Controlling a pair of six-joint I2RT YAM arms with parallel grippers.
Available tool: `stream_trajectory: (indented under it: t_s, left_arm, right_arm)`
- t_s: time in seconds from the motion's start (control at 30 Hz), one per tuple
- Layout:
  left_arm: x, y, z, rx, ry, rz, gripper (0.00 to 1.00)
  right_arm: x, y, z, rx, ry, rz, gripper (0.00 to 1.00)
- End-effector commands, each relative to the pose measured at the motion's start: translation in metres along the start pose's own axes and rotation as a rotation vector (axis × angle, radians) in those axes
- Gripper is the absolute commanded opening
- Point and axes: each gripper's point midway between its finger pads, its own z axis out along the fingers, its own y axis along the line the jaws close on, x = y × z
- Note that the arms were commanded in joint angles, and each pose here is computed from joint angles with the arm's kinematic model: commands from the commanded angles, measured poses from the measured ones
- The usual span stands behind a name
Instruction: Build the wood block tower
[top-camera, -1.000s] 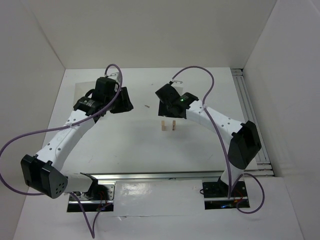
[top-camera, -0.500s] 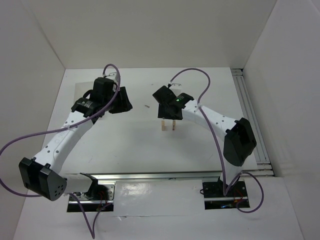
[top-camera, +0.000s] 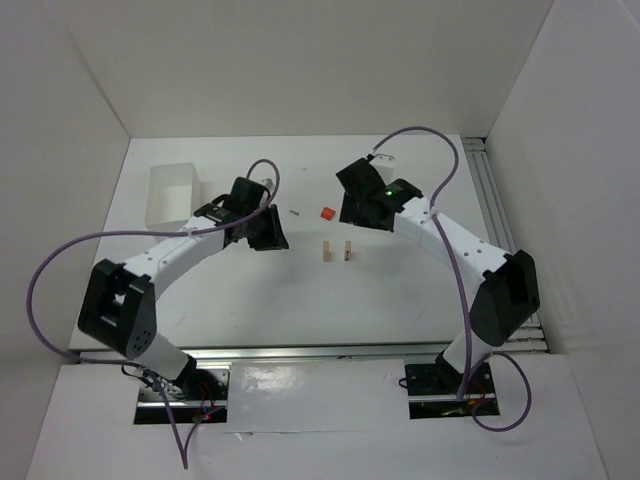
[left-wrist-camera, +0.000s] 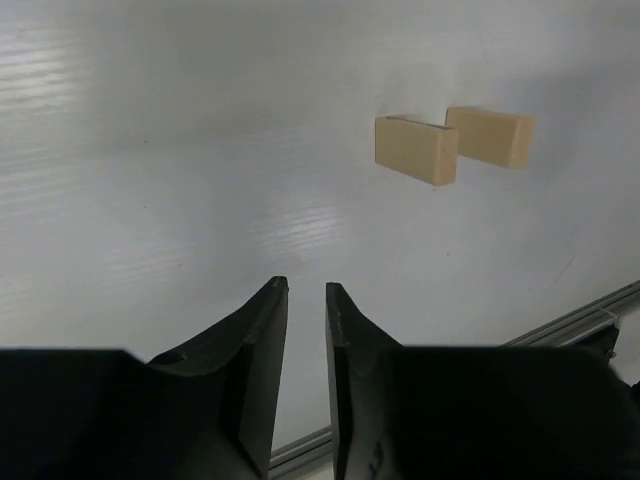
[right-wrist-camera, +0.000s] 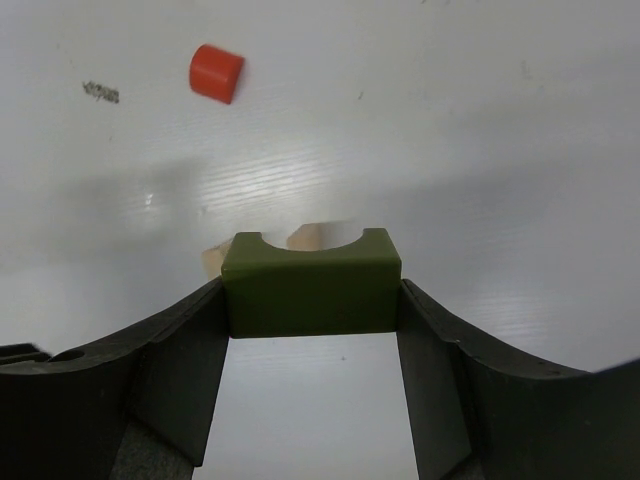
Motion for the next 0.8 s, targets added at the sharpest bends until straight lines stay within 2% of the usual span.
stream_trajectory:
  t_s: [0.0, 0.13, 0.27, 0.6, 0.77]
  left_arm:
    - [-0.003, -0.024, 0.025, 0.083, 0.001, -0.048, 0.34]
    - [0.009, -0.018, 0.068, 0.039, 0.078, -0.093, 0.27]
    - [0.007, -0.022, 0.089, 0.039, 0.086, -0.119, 0.23]
    - [0.008, -0.029, 0.126, 0.038, 0.126, -0.129, 0.06]
    - [0.012, -0.033, 0.134, 0.046, 0.147, -0.124, 0.01]
  right_arm:
    - [-0.021, -0.032, -0.022, 0.023, -0.061, 0.039, 0.51]
    - [-0.030, -0.057, -0.025, 0.047, -0.074, 0.081, 0.51]
    - [-0.036, -0.067, -0.027, 0.050, -0.087, 0.092, 0.51]
    - [-0.034, -0.069, -0.024, 0.033, -0.074, 0.099, 0.51]
    - [-0.037, -0.073, -0.026, 0.035, -0.082, 0.100, 0.51]
